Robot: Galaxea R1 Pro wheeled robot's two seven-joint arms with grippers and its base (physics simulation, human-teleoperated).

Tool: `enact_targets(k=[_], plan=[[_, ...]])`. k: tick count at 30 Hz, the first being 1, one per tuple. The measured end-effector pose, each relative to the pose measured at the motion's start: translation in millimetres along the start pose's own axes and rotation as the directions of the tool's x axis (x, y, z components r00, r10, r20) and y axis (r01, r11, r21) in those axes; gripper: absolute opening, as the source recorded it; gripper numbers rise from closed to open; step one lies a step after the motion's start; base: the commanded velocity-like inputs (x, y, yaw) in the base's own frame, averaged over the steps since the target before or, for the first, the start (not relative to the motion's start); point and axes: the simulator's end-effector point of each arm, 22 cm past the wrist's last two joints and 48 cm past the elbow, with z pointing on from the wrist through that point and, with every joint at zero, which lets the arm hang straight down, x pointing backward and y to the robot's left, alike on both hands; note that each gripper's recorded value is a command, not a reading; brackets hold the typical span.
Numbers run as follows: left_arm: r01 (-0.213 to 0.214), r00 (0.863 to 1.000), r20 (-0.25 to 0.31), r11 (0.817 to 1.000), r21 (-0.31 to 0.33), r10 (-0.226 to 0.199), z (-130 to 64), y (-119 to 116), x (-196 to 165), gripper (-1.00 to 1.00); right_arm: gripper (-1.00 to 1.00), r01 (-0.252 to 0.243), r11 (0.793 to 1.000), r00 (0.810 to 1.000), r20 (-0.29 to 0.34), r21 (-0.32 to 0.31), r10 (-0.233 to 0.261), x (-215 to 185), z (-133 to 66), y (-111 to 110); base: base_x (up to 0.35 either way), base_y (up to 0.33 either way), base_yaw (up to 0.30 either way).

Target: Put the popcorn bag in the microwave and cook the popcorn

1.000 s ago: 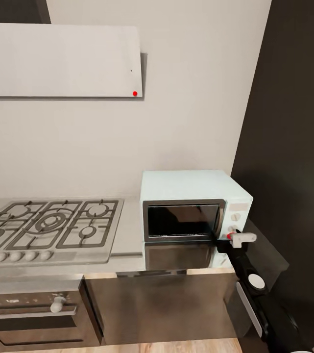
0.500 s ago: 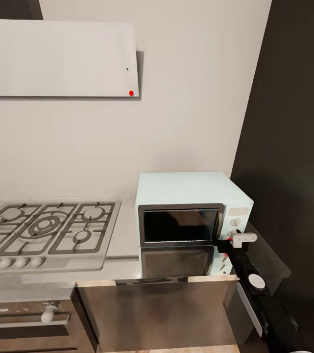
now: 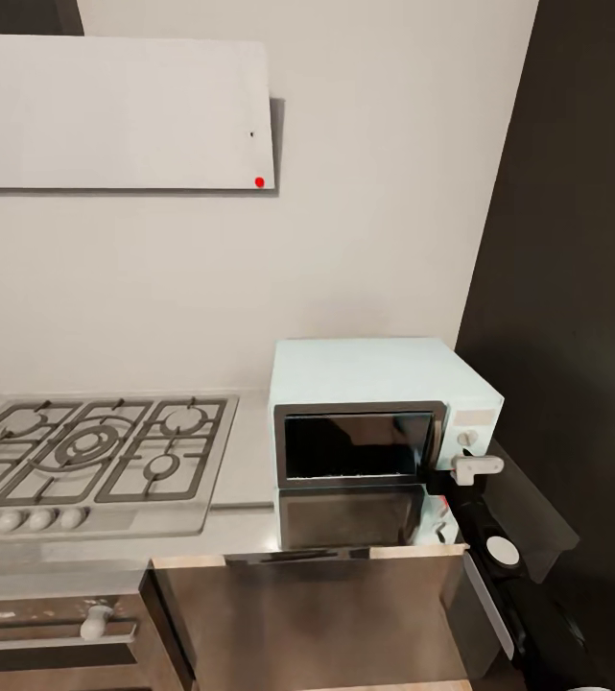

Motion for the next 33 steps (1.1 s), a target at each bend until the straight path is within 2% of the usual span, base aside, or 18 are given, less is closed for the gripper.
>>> enact_targets(k=[22, 23, 28, 33], plan=[[0.001, 1.000, 0.000, 1.000, 0.000, -0.001, 0.0, 0.0, 0.0, 1.00, 1.00, 0.000, 1.000, 1.000, 0.000, 0.000, 0.000, 0.0, 0.0, -0.1, 0.000, 0.005, 0.000], [0.001, 1.000, 0.000, 1.000, 0.000, -0.001, 0.0, 0.0, 0.1, 1.00, -1.00, 0.000, 1.000, 1.000, 0.000, 0.000, 0.000, 0.0, 0.0, 0.0, 0.000, 0.000, 0.000], [0.001, 1.000, 0.000, 1.000, 0.000, -0.001, 0.0, 0.0, 0.0, 1.00, -1.00, 0.006, 1.000, 1.000, 0.000, -0.010, -0.006, 0.1, -0.1, 4.3, 0.000, 0.000, 0.000], [0.000, 1.000, 0.000, 1.000, 0.000, 0.000, 0.0, 0.0, 0.2, 1.00, -1.00, 0.002, 1.000, 1.000, 0.000, 0.001, -0.002, 0.1, 0.0, -0.3, 0.000, 0.000, 0.000]])
